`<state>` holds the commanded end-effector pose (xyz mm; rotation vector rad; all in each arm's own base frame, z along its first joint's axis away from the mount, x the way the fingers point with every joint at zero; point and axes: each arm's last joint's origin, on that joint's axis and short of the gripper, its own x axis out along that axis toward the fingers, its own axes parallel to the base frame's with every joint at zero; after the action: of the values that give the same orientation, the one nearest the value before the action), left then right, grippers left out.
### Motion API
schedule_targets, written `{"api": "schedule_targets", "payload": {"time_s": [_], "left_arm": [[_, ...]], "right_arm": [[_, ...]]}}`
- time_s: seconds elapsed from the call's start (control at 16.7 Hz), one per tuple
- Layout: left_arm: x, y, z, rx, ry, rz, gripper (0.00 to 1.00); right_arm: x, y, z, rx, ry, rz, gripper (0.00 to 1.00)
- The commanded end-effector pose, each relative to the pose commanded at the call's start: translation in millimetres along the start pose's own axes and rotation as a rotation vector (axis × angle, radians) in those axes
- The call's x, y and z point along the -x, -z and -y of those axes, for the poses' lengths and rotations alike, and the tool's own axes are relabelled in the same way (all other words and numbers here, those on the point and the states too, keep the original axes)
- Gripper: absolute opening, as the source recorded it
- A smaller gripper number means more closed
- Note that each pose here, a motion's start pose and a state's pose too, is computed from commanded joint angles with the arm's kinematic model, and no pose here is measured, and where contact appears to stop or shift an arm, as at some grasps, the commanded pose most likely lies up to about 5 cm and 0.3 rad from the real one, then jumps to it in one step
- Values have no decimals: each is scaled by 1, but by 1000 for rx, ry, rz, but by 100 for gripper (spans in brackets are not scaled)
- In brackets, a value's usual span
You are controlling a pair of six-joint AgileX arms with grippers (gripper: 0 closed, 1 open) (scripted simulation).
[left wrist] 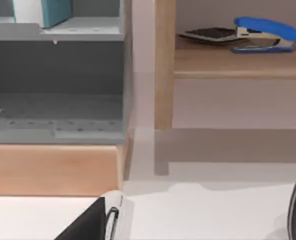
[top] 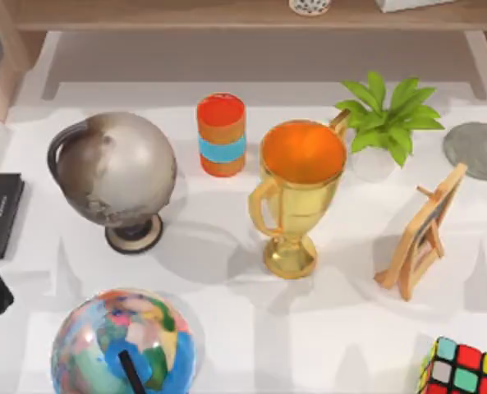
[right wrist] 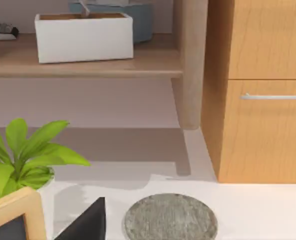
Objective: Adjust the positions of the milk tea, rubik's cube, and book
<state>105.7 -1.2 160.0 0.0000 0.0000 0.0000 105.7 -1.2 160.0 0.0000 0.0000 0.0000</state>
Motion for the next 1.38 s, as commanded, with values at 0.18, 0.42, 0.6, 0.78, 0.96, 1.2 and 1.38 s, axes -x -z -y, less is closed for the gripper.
{"api": "schedule_targets", "payload": {"time_s": [0.18,0.42,0.6,0.78,0.96,1.2,1.38], "left_arm": [[0,0,0,0,0,0,100],[0,0,0,0,0,0,100],[0,0,0,0,0,0,100],[0,0,0,0,0,0,100],[0,0,0,0,0,0,100],[0,0,0,0,0,0,100],[0,0,0,0,0,0,100]], "right_arm": [[0,-3,0,0,-1,5,100],[-4,-41,-5,1,-6,50,100],[-22,-83,-14,-2,-1,66,100],[-61,-123,-31,-3,8,53,100],[-119,-145,-62,2,15,24,100],[-201,-139,-126,16,18,-10,100],[-246,-113,-178,23,17,-22,100]]}}
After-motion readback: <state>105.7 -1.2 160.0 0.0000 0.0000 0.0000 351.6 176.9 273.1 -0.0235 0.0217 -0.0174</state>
